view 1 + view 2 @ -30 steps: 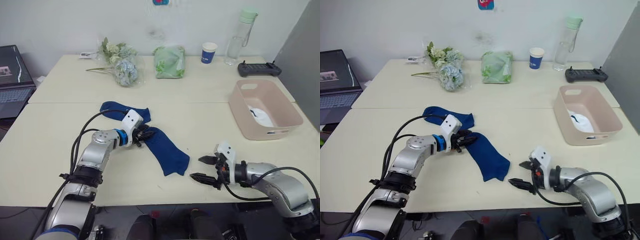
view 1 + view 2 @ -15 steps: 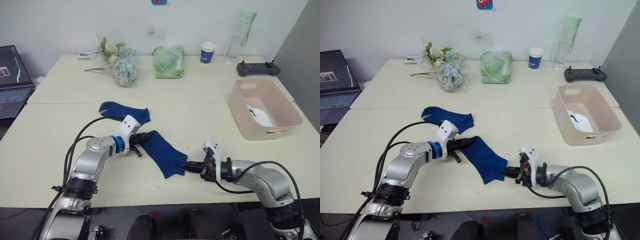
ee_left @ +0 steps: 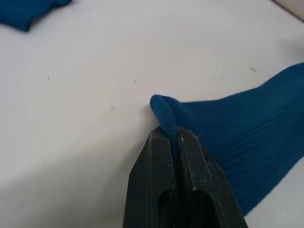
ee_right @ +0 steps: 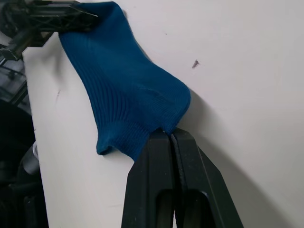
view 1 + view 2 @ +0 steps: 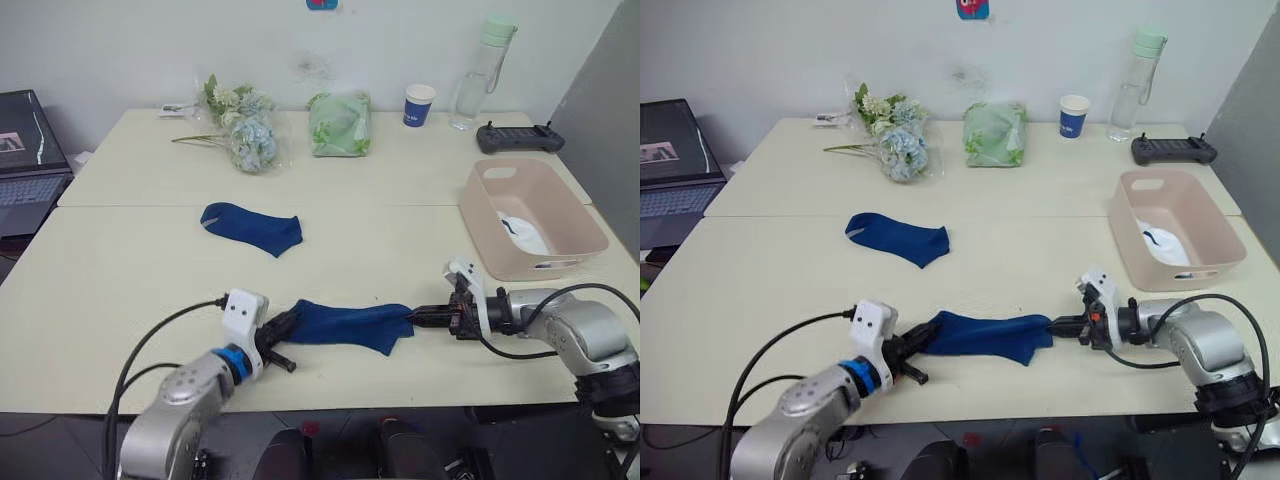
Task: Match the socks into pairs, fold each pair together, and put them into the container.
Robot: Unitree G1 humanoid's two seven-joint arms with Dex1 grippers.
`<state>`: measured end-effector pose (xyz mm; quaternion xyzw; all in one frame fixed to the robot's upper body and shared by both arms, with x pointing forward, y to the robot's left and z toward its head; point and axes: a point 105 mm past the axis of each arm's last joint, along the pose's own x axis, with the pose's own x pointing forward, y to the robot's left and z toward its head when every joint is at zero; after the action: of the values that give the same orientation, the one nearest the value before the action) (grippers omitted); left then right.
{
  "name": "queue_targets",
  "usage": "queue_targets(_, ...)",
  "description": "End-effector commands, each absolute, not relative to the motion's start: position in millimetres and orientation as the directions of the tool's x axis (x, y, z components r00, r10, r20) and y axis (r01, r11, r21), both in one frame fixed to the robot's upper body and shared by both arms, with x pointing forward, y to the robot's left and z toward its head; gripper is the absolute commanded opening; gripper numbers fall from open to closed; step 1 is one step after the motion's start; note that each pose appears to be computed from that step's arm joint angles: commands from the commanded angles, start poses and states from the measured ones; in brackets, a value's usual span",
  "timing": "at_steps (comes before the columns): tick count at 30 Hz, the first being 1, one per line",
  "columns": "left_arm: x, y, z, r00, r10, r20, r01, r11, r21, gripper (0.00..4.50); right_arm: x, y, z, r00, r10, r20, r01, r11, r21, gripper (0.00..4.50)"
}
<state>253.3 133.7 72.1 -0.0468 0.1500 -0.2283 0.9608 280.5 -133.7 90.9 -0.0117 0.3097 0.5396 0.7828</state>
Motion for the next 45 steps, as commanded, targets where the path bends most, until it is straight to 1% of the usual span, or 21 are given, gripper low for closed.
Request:
queue_targets(1, 255, 133, 86, 0.904, -0.38, -0.196, 0.36, 0.924, -0.133, 0.0, 284, -128, 96, 0.207, 0.848, -0.488, -0.876, 0.382, 0.293, 0.02)
queue_targets(2, 255, 133, 86, 0.913, -0.362, -0.189, 0.341, 0.93, -0.136, 0.0, 286, -129, 96, 0.216, 0.845, -0.488, -0.879, 0.387, 0.28, 0.02)
queue_targets(3, 255, 134, 87, 0.922, -0.343, -0.18, 0.322, 0.937, -0.137, 0.24, 288, -130, 96, 0.227, 0.844, -0.487, -0.882, 0.39, 0.265, 0.0)
queue_targets(8, 245, 145, 83, 0.918, -0.35, -0.188, 0.324, 0.933, -0.157, 1.54, 293, -155, 99, 0.311, 0.806, -0.504, -0.864, 0.461, 0.203, 1.24)
queue_targets(9, 243, 151, 83, 0.911, -0.367, -0.188, 0.34, 0.926, -0.163, 1.62, 291, -159, 101, 0.323, 0.8, -0.506, -0.859, 0.472, 0.199, 1.32)
queue_targets(10, 240, 155, 84, 0.893, -0.411, -0.184, 0.386, 0.909, -0.159, 2.06, 288, -162, 101, 0.334, 0.796, -0.505, -0.851, 0.484, 0.201, 1.8)
queue_targets(13, 235, 166, 85, 0.821, -0.533, -0.204, 0.509, 0.846, -0.162, 2.98, 278, -161, 100, 0.337, 0.799, -0.499, -0.839, 0.495, 0.225, 2.77)
queue_targets(15, 243, 180, 86, 0.779, -0.578, -0.242, 0.565, 0.815, -0.129, 3.6, 271, -156, 97, 0.345, 0.803, -0.487, -0.827, 0.505, 0.246, 2.77)
queue_targets(19, 271, 194, 86, 0.724, -0.626, -0.289, 0.636, 0.768, -0.071, 3.6, 264, -148, 87, 0.38, 0.794, -0.475, -0.799, 0.54, 0.264, 2.77)
queue_targets(23, 298, 178, 96, 0.677, -0.689, -0.26, 0.7, 0.711, -0.062, 3.6, 254, -138, 77, 0.385, 0.791, -0.476, -0.788, 0.55, 0.276, 2.77)
queue_targets(25, 305, 166, 101, 0.649, -0.72, -0.247, 0.729, 0.681, -0.07, 3.6, 251, -136, 74, 0.399, 0.785, -0.475, -0.782, 0.561, 0.271, 2.77)
queue_targets(27, 306, 156, 107, 0.624, -0.748, -0.227, 0.75, 0.654, -0.094, 3.64, 253, -136, 74, 0.422, 0.776, -0.468, -0.771, 0.579, 0.265, 2.4)
queue_targets(28, 306, 154, 109, 0.619, -0.753, -0.223, 0.755, 0.649, -0.098, 3.64, 253, -136, 74, 0.428, 0.774, -0.466, -0.768, 0.583, 0.264, 2.22)
queue_targets(30, 305, 153, 109, 0.604, -0.758, -0.247, 0.763, 0.639, -0.095, 3.64, 254, -136, 75, 0.433, 0.773, -0.464, -0.766, 0.587, 0.264, 1.56)
queue_targets(31, 303, 156, 102, 0.593, -0.75, -0.293, 0.767, 0.637, -0.08, 3.35, 254, -134, 75, 0.432, 0.776, -0.459, -0.765, 0.585, 0.269, 1.11)
queue_targets(33, 299, 162, 92, 0.575, -0.731, -0.368, 0.771, 0.635, -0.054, 3.0, 254, -131, 75, 0.429, 0.783, -0.45, -0.765, 0.58, 0.28, 0.43)
queue_targets(34, 297, 164, 89, 0.566, -0.728, -0.387, 0.776, 0.629, -0.05, 2.75, 253, -131, 75, 0.427, 0.786, -0.448, -0.766, 0.577, 0.282, 0.14)
queue_targets(35, 296, 166, 87, 0.565, -0.724, -0.397, 0.776, 0.629, -0.044, 2.42, 253, -129, 75, 0.425, 0.788, -0.445, -0.768, 0.574, 0.284, 0.0)
queue_targets(39, 294, 164, 90, 0.562, -0.739, -0.372, 0.781, 0.622, -0.056, 1.11, 254, -130, 76, 0.425, 0.789, -0.445, -0.772, 0.572, 0.277, 0.0)
queue_targets(42, 280, 153, 89, 0.522, -0.774, -0.358, 0.807, 0.584, -0.088, 0.12, 264, -140, 82, 0.462, 0.77, -0.441, -0.761, 0.599, 0.248, 0.0)
queue_targets(45, 271, 149, 86, 0.514, -0.778, -0.361, 0.807, 0.582, -0.103, 0.06, 269, -146, 88, 0.471, 0.765, -0.439, -0.761, 0.604, 0.237, 0.0)
